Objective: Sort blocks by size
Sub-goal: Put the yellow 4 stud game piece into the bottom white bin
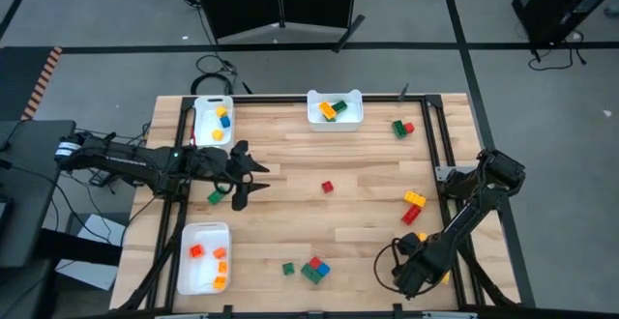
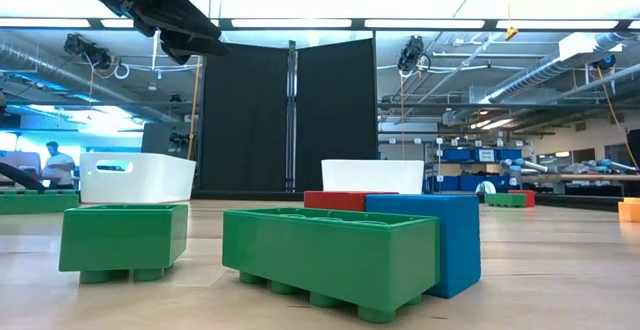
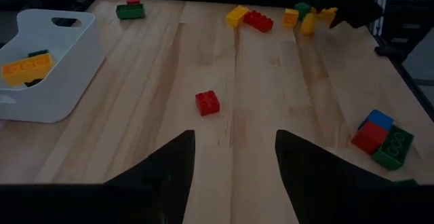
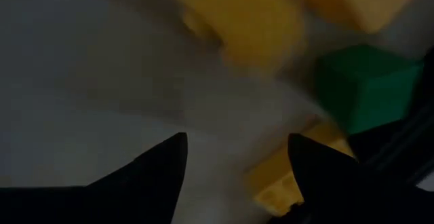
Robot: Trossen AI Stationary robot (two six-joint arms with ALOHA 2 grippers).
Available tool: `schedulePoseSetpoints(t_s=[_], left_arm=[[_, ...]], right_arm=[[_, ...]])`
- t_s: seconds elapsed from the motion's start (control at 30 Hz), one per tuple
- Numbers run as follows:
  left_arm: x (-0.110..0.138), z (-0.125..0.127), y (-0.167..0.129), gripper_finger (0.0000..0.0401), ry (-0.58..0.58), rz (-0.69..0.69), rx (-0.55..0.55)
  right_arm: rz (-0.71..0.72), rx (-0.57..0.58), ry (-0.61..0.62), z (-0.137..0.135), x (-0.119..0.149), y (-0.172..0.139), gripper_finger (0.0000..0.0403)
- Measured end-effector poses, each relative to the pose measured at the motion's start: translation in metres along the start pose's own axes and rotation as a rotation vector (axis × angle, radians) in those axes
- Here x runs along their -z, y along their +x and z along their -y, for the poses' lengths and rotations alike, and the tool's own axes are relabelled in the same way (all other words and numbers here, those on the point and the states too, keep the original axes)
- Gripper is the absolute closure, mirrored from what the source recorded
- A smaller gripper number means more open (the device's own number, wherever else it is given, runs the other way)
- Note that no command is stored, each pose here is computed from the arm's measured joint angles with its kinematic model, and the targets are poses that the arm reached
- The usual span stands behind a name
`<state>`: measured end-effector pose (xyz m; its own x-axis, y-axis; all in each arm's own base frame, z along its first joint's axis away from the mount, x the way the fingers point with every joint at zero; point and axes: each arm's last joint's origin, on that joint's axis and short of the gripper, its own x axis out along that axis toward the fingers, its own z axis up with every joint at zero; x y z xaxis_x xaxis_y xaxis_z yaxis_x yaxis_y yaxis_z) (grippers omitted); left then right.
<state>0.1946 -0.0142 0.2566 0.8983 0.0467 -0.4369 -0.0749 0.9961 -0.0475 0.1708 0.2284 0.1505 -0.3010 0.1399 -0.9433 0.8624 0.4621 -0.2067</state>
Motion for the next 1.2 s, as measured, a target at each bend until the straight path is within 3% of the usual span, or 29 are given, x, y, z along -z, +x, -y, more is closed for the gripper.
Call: schedulePoseSetpoints(t_s=[0.33, 0.57, 0.83, 1.0, 1.2], left_arm=[[0.000, 0.000, 0.000, 0.0187, 0.004, 0.000, 0.000], [0.000, 0.000, 0.000, 0.0187, 0.004, 0.000, -0.002], [0.000, 0.000, 0.000, 0.0187, 0.005, 0.000, -0.002], [0.000, 0.000, 0.000, 0.0187, 0.006, 0.000, -0.002], [0.000, 0.000, 0.000, 0.0187, 0.006, 0.000, -0.002]], right_arm=[[0.053, -0.054, 0.019, -0.006, -0.005, -0.005, 0.0136], [0.178, -0.120, 0.051, -0.017, -0.038, -0.015, 0.0140], [0.218, -0.038, 0.194, -0.015, -0.083, -0.029, 0.0142], [0.218, -0.101, 0.171, -0.022, -0.095, -0.032, 0.0145], [0.227, -0.067, 0.188, -0.018, -0.102, -0.028, 0.0150]])
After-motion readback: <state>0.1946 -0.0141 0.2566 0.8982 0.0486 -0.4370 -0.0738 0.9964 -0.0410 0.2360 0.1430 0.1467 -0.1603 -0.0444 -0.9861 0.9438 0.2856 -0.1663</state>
